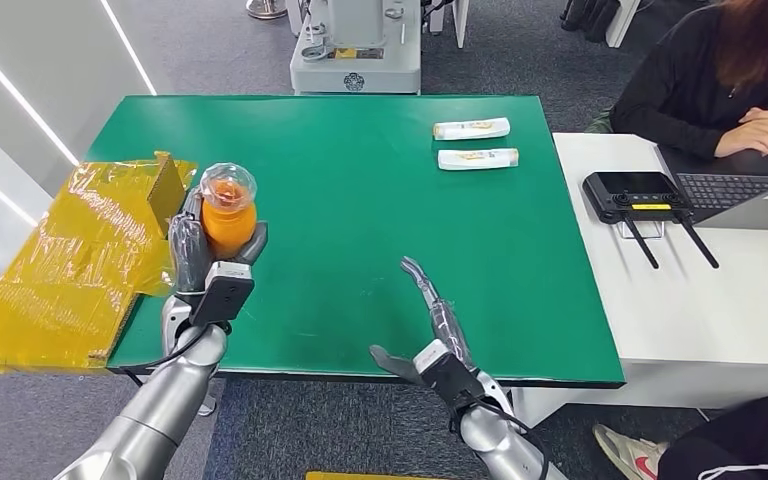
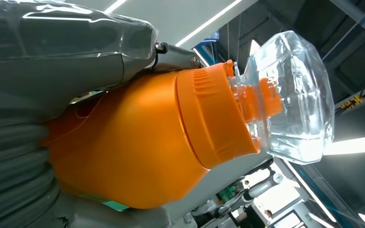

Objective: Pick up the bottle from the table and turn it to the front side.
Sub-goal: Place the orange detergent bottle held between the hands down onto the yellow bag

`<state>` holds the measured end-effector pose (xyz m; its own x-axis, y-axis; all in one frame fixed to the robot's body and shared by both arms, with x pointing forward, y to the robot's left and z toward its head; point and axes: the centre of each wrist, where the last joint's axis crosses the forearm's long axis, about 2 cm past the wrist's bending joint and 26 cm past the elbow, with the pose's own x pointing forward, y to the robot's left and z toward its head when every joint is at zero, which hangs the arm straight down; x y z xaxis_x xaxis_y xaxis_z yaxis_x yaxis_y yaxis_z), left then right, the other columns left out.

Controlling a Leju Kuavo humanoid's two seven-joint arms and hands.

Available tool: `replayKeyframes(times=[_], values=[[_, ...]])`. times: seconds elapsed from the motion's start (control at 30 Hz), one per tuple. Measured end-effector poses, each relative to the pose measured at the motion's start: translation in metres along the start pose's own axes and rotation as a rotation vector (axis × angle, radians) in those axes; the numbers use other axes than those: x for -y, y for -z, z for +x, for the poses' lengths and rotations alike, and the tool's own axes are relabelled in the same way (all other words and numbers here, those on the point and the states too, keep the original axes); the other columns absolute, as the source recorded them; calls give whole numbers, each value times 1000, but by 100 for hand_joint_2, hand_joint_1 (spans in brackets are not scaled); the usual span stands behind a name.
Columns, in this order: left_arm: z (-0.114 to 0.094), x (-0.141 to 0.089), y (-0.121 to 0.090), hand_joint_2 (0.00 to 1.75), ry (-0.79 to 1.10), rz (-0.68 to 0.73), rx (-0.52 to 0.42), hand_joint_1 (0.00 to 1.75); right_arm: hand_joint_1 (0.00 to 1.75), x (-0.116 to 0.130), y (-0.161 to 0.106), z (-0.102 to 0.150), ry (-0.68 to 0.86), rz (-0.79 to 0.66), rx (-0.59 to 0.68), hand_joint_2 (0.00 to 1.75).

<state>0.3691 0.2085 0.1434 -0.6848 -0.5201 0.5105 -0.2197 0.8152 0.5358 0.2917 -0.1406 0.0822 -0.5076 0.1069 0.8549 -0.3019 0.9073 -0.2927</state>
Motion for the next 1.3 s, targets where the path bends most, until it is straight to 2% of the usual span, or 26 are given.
replayKeyframes(times=[0.23, 0.33, 0.53, 0.83, 1.13, 1.3], values=[[-5, -2, 0, 175, 60, -30, 5, 175, 0, 0, -3, 2, 3, 0, 6, 175], [-7, -4, 5, 175, 202, -93, 51, 175, 0, -1, -5, 4, 6, 8, 3, 175], [-15, -11, 24, 175, 538, -287, 209, 175, 0, -4, -16, 7, 8, 14, -9, 175], [-32, -22, 47, 175, 773, -424, 262, 175, 0, -6, -37, 5, 5, -5, -29, 175], [-45, -37, 76, 175, 948, -499, 256, 175, 0, -5, -49, 5, 0, -32, -45, 175], [-55, -44, 82, 175, 1013, -545, 149, 175, 0, -5, -59, 5, -4, -48, -59, 175]])
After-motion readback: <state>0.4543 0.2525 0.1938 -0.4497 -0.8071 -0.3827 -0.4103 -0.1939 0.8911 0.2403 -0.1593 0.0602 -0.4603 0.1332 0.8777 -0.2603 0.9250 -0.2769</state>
